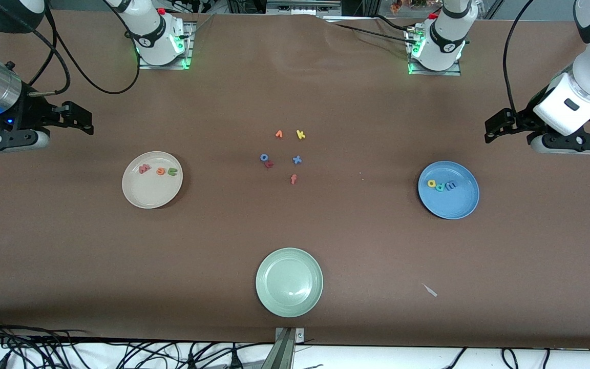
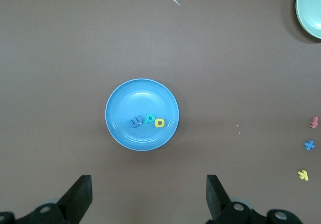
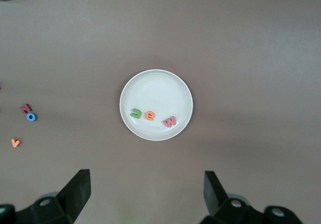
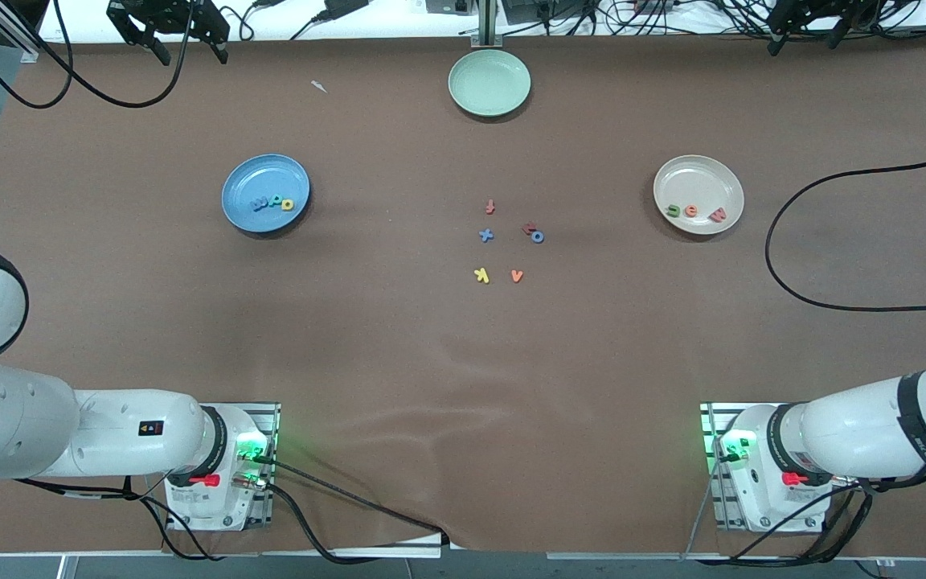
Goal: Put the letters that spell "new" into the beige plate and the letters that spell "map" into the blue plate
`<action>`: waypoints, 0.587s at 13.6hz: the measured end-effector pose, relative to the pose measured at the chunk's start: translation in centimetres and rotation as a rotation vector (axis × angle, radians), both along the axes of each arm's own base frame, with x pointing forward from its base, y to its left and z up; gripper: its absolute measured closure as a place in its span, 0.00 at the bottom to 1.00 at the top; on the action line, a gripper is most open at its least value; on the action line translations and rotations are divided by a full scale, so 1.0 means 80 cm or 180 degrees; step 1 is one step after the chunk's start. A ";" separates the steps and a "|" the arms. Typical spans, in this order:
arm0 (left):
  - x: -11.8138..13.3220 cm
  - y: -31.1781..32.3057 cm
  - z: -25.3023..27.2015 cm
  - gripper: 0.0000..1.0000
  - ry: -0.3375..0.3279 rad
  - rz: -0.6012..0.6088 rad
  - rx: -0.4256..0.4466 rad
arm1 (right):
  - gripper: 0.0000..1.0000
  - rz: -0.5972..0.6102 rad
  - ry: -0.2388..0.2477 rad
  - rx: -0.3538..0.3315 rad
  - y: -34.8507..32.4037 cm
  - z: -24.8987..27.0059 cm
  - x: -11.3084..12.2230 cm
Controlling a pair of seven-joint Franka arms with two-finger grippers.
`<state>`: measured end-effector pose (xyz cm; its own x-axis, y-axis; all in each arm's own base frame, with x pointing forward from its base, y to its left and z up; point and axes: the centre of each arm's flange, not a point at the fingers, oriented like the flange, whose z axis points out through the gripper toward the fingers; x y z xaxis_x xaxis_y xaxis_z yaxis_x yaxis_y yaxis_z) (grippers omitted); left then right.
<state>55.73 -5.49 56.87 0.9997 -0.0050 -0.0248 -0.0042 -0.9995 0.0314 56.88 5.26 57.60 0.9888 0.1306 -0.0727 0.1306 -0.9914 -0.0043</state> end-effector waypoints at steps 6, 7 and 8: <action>0.000 0.000 0.000 0.00 0.0000 0.0000 0.0000 | 0.00 0.0007 0.0000 0.0000 0.002 0.000 0.000; 0.000 0.000 0.000 0.00 0.0000 0.0000 0.0000 | 0.00 0.0008 0.0000 0.0000 0.002 0.000 0.000; 0.000 0.000 0.000 0.00 0.0000 0.0000 0.0000 | 0.00 0.0009 0.0000 0.0000 0.002 0.000 0.000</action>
<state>55.73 -5.49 56.87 0.9997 -0.0050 -0.0248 -0.0042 -0.9995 0.0314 56.87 5.41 57.60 0.9884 0.1332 -0.0727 0.1333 -0.9911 -0.0043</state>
